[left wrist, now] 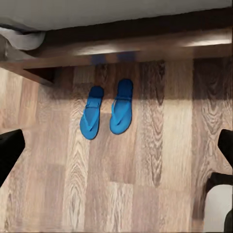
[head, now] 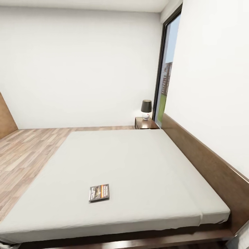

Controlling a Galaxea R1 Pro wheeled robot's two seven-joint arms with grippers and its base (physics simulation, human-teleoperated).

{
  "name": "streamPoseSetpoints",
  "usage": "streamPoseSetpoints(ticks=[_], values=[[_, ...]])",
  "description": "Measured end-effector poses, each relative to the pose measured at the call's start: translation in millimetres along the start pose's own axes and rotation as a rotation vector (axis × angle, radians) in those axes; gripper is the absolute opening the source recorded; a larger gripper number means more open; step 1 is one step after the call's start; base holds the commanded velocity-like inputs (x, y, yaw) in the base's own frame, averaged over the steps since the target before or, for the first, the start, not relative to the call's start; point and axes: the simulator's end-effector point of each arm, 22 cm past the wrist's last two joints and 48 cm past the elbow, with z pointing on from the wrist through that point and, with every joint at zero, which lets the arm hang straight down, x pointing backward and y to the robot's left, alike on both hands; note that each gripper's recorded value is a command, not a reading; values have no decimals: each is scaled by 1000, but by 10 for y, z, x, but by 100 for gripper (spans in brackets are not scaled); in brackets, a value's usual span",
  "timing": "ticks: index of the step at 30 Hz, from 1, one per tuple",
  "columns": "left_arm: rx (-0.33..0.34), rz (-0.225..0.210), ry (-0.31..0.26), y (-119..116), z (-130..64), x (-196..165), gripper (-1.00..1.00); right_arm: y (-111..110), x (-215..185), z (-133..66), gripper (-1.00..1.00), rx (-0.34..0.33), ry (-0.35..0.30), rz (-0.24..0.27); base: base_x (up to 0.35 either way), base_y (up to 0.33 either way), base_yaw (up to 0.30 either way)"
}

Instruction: In the bedroom, move the book from the bed onto either nightstand, and place the two sandals side by side next to the bed.

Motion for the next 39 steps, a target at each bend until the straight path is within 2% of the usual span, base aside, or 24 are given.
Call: streamPoseSetpoints(ticks=[3, 5, 6, 10, 11, 14, 16, 18, 20, 21, 25, 30, 31, 32, 34, 36, 37, 39], values=[[-171, -99, -20, 1063, 33, -87, 100, -1, 1, 0, 100, 0, 0, 0, 0, 0, 0], [-276, -145, -39, 1739, -19, -162, 100, -1, 1, 0, 100, 0, 0, 0, 0, 0, 0], [-276, -140, -39, 1748, -19, -165, 100, -1, 1, 0, 100, 0, 0, 0, 0, 0, 0], [-456, -217, -85, 2915, -239, -358, 100, -2, 1, 0, 100, 0, 0, 0, 0, 0, 0], [-457, -212, -85, 2927, -241, -363, 100, -2, 2, 0, 100, 0, 1, 0, 0, 0, 0], [-567, -270, -140, 3654, -452, -612, 100, -2, 2, 0, 100, 0, 1, 1, 0, 0, 0], [-621, -304, -183, 4045, -580, -843, 100, -3, 2, 0, 100, 1, 1, 1, 0, 0, 0], [-657, -333, -226, 4360, -684, -1125, 100, -3, 2, 0, 100, 1, 1, 1, 0, 0, 0], [-671, -359, -266, 4571, -747, -1444, 100, -3, 2, 0, 100, 1, 1, 1, 0, 0, 0], [-672, -361, -267, 4577, -751, -1445, 100, -3, 2, 0, 100, 1, 1, 1, 0, 0, 0], [-633, -400, -328, 4687, -764, -2142, 100, -3, 3, 0, 100, 1, 1, 2, 0, 0, 0], [-519, -407, -381, 4473, -788, -3028, 100, -5, 3, 0, 100, 1, 1, 2, 0, 0, 0], [-519, -408, -381, 4473, -790, -3031, 100, -4, 3, 0, 100, 1, 1, 2, 0, 0, 0], [-480, -401, -388, 4346, -817, -3293, 100, -6, 4, 0, 100, 2, 1, 3, 0, 0, 0], [-432, -391, -406, 4147, -848, -3571, 100, -10, 14, 0, 100, 3, 5, 2, 0, 0, 0], [-368, -386, -431, 3815, -834, -3817, 100, -23, 34, 0, 100, 6, 11, 0, 0, 0, 0], [-368, -386, -432, 3811, -836, -3822, 100, -23, 34, -1, 100, 6, 11, 0, 0, 0, 0], [-288, -393, -455, 3358, -782, -4022, 100, -52, 88, -3, 100, 11, 23, -3, 0, 0, 0]])
